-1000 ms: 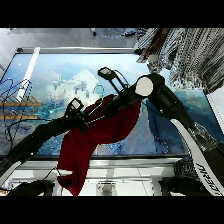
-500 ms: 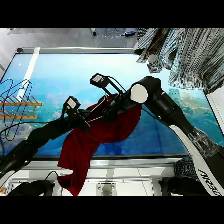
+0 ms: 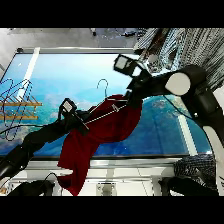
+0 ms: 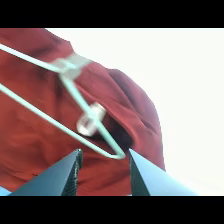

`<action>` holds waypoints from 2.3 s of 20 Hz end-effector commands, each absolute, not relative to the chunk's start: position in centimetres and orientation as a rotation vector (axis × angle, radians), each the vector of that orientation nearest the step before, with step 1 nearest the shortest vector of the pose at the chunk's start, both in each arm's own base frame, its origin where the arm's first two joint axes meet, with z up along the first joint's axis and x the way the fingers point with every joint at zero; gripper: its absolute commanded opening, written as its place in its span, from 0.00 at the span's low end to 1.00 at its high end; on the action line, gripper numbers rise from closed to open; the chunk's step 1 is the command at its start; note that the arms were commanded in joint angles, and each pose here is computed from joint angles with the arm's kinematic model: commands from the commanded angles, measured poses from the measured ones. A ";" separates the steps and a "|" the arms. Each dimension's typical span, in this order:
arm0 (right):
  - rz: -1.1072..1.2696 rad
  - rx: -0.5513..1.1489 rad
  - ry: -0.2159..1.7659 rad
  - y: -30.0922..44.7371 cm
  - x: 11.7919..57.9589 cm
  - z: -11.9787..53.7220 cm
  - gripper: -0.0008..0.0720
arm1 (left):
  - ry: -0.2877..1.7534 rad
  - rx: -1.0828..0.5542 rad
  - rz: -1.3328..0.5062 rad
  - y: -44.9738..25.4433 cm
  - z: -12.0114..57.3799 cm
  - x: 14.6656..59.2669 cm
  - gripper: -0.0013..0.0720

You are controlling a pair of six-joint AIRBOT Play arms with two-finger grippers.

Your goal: Fold the clothes and pants, and hang the long-sleeved shirts on hangers.

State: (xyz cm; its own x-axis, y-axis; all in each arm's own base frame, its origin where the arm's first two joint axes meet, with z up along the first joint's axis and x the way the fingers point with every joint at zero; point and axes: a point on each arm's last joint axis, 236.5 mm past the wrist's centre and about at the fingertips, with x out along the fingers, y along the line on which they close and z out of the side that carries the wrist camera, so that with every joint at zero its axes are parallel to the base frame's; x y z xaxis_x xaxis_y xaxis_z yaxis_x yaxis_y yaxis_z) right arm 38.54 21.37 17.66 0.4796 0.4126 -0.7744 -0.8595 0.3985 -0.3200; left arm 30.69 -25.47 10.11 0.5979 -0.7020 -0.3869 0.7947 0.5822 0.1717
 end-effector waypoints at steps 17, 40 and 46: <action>0.607 -0.154 1.040 18.3 48.5 -0.6 0.48 | 0.370 0.401 -0.751 -23.8 5.3 34.9 0.05; 1.304 -0.547 1.049 31.1 33.4 1.0 0.59 | 0.454 0.382 -0.775 -24.3 2.3 34.7 0.05; 1.276 -0.755 0.643 25.9 40.4 6.3 0.60 | 0.454 0.382 -0.775 -24.3 2.3 34.7 0.05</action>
